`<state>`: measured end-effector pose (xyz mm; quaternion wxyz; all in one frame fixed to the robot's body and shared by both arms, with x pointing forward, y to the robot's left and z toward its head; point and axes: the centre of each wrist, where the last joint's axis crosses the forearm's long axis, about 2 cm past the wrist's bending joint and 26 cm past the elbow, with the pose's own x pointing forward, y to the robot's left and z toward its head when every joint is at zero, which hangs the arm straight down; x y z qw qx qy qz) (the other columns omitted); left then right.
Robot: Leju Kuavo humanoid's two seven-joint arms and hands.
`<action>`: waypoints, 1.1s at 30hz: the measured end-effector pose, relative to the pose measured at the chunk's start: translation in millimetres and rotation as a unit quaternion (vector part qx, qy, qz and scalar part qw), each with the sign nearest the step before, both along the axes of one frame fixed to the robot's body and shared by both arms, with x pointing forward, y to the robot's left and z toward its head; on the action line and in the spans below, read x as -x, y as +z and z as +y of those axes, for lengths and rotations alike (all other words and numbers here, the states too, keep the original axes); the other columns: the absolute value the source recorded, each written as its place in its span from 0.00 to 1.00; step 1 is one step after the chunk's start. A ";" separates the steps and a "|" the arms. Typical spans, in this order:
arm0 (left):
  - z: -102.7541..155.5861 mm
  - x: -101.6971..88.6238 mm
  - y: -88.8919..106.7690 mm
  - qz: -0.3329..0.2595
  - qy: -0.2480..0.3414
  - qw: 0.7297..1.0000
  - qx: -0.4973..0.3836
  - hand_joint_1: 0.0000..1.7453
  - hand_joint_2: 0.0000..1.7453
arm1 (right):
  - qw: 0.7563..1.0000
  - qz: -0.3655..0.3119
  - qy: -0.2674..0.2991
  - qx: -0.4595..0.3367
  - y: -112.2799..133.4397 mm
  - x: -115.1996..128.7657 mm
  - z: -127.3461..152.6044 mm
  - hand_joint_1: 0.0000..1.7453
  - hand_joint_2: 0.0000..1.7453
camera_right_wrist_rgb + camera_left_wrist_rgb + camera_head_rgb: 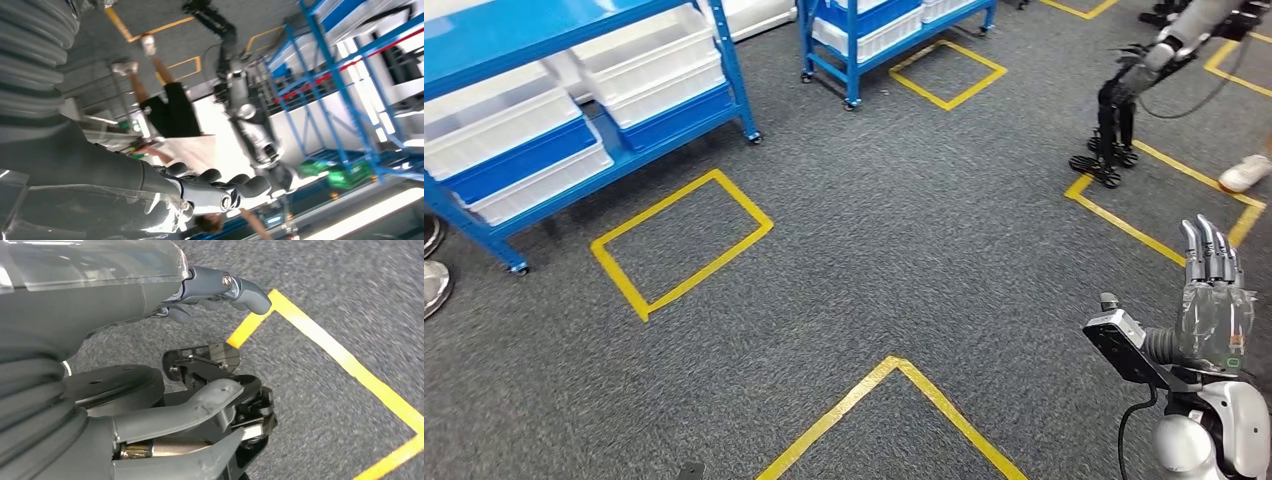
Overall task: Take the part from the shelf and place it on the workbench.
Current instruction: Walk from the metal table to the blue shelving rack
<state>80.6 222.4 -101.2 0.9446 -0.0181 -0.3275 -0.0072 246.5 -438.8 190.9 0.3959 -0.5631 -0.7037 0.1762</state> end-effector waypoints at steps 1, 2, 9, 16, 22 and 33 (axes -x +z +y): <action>0.0 0.1 0.0 0.000 0.000 1.000 0.000 0.00 0.00 | 1.000 0.000 0.001 0.001 0.2 -0.5 0.5 0.00 0.00; 0.1 -0.4 0.1 0.000 0.000 1.000 0.000 0.00 0.00 | 1.000 0.001 0.002 0.001 0.5 -1.1 1.1 0.00 0.00; -0.3 -0.2 0.1 0.001 0.001 1.000 -0.001 0.00 0.25 | 1.000 -0.003 0.006 0.005 3.1 -4.6 3.5 0.00 0.00; -1.5 -1.9 0.6 0.000 0.000 1.000 -0.001 0.00 1.00 | 1.000 0.003 0.005 0.005 0.8 -4.1 3.2 0.00 0.00; -2.1 -1.8 0.6 0.000 -0.001 1.000 -0.003 0.00 0.00 | 1.000 0.006 0.007 0.006 0.1 -5.5 4.2 0.00 0.00; -2.3 -1.6 0.6 0.001 -0.001 1.000 -0.003 0.00 0.00 | 1.000 0.004 0.008 0.007 0.8 -6.6 4.9 0.00 0.00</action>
